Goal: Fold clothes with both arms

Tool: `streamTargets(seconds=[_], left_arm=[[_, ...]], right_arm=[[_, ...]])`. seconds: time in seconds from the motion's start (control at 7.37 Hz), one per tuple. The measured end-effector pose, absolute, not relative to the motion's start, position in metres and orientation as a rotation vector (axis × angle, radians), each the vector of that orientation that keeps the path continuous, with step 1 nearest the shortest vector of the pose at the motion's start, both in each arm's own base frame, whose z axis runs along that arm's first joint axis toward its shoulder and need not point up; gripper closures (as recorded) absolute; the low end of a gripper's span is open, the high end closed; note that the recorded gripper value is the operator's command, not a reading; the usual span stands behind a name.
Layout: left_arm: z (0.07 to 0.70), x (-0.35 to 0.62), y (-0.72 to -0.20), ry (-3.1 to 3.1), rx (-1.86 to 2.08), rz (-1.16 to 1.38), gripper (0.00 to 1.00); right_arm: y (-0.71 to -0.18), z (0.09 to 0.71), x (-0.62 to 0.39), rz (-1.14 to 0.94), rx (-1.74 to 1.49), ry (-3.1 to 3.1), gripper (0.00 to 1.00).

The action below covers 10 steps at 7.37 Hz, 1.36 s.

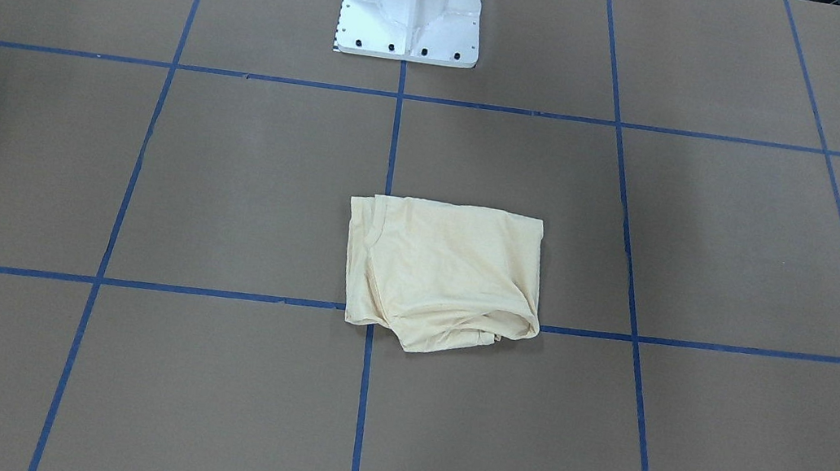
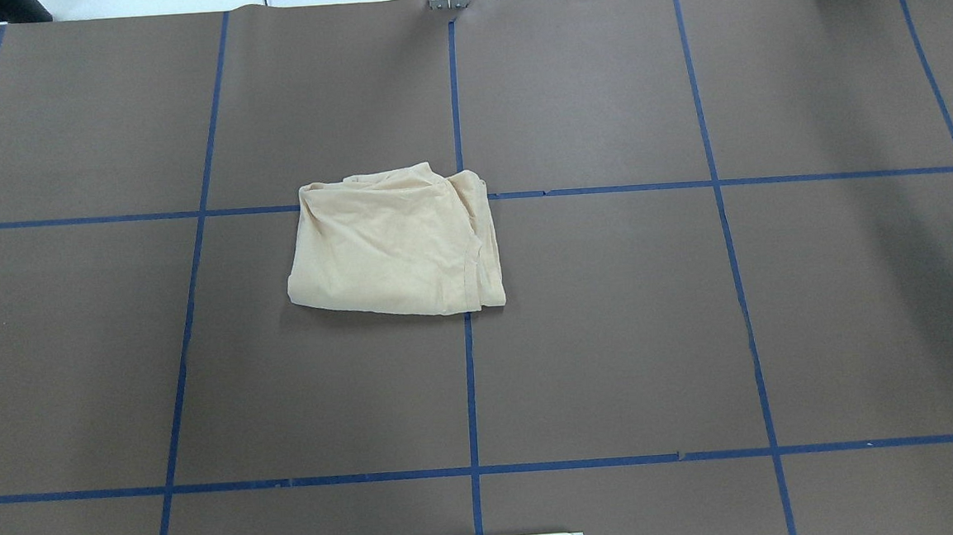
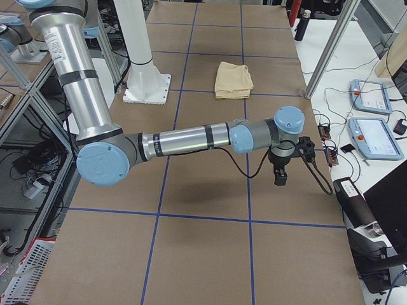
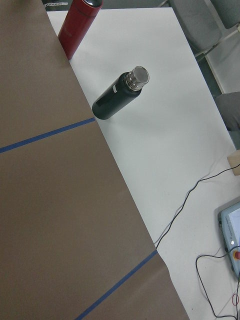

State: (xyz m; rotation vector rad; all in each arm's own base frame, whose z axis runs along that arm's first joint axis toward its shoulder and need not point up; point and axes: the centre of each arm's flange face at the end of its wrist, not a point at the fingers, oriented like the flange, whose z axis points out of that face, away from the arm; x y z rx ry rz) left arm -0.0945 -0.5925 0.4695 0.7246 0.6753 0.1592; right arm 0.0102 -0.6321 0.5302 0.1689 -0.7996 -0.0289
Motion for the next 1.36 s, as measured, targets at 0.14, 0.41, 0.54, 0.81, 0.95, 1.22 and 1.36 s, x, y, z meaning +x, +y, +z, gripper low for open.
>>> streamTargets(seconds=[0.14, 0.41, 0.54, 0.81, 0.95, 1.22, 1.36], left_arm=[[0.469, -0.100, -0.590, 0.690, 0.723, 0.154, 0.00], [0.472, -0.110, -0.586, 0.732, 0.713, 0.147, 0.00], [0.470, -0.112, -0.585, 0.737, 0.715, 0.147, 0.00], [0.477, -0.115, -0.581, 0.737, 0.708, 0.138, 0.00], [0.486, -0.116, -0.577, 0.738, 0.696, 0.132, 0.00], [0.509, -0.115, -0.570, 0.740, 0.659, 0.115, 0.00], [0.520, -0.115, -0.565, 0.743, 0.641, 0.108, 0.00]], right_arm=[[-0.633, 0.529, 0.010, -0.029, 0.170, -0.799, 0.00], [-0.631, 0.534, 0.011, -0.027, 0.164, -0.793, 0.00], [-0.631, 0.536, 0.011, -0.026, 0.162, -0.792, 0.00], [-0.629, 0.539, 0.011, -0.024, 0.157, -0.794, 0.00], [-0.626, 0.542, 0.011, -0.023, 0.154, -0.794, 0.00], [-0.624, 0.540, 0.011, -0.026, 0.161, -0.793, 0.00], [-0.624, 0.533, 0.012, -0.031, 0.176, -0.788, 0.00]])
